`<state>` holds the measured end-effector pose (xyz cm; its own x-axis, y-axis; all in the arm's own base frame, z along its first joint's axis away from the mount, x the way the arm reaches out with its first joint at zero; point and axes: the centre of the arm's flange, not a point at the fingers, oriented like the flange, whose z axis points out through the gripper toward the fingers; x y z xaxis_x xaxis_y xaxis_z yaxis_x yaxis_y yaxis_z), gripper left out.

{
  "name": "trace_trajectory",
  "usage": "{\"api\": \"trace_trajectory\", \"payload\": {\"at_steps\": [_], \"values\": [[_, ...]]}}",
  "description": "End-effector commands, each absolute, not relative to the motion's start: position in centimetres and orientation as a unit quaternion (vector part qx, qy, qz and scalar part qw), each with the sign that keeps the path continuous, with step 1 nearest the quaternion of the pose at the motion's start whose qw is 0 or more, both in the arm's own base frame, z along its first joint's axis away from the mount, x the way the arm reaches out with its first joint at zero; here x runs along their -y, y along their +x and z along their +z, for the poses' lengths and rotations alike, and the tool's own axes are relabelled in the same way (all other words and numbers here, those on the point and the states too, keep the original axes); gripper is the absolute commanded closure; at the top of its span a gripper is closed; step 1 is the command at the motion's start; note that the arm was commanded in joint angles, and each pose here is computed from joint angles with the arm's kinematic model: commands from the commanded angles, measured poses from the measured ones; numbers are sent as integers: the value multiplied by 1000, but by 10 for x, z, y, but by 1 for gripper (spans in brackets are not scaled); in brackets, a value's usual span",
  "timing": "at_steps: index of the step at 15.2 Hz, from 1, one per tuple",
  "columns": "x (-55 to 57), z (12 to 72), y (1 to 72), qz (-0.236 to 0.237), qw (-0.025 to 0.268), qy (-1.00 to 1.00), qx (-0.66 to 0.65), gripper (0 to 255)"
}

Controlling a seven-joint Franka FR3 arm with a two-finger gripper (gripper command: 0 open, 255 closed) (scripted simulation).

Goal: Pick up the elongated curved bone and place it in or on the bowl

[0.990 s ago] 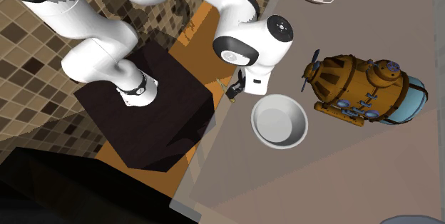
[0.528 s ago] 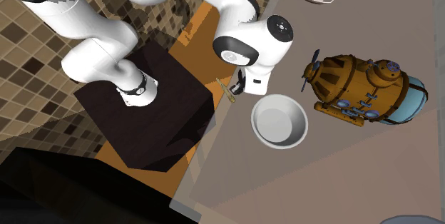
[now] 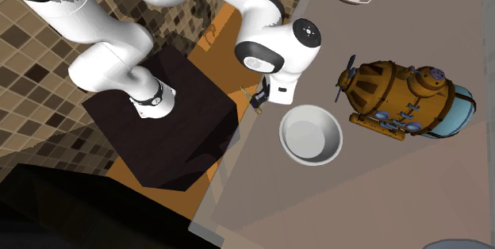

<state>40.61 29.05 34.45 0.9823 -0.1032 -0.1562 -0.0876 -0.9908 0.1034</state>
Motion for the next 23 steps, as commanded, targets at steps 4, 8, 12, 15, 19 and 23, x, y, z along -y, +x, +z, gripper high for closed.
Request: {"api": "trace_trajectory", "payload": {"at_steps": [4,8,12,15,19,23], "values": [[-299,299,366,-92,55,991,77,0],[-303,272,346,-97,59,989,91,0],[-301,251,342,-97,59,989,91,0],[-300,238,339,-97,59,989,91,0],[-300,238,339,-97,59,989,91,0],[-300,238,339,-97,59,989,91,255]]}}
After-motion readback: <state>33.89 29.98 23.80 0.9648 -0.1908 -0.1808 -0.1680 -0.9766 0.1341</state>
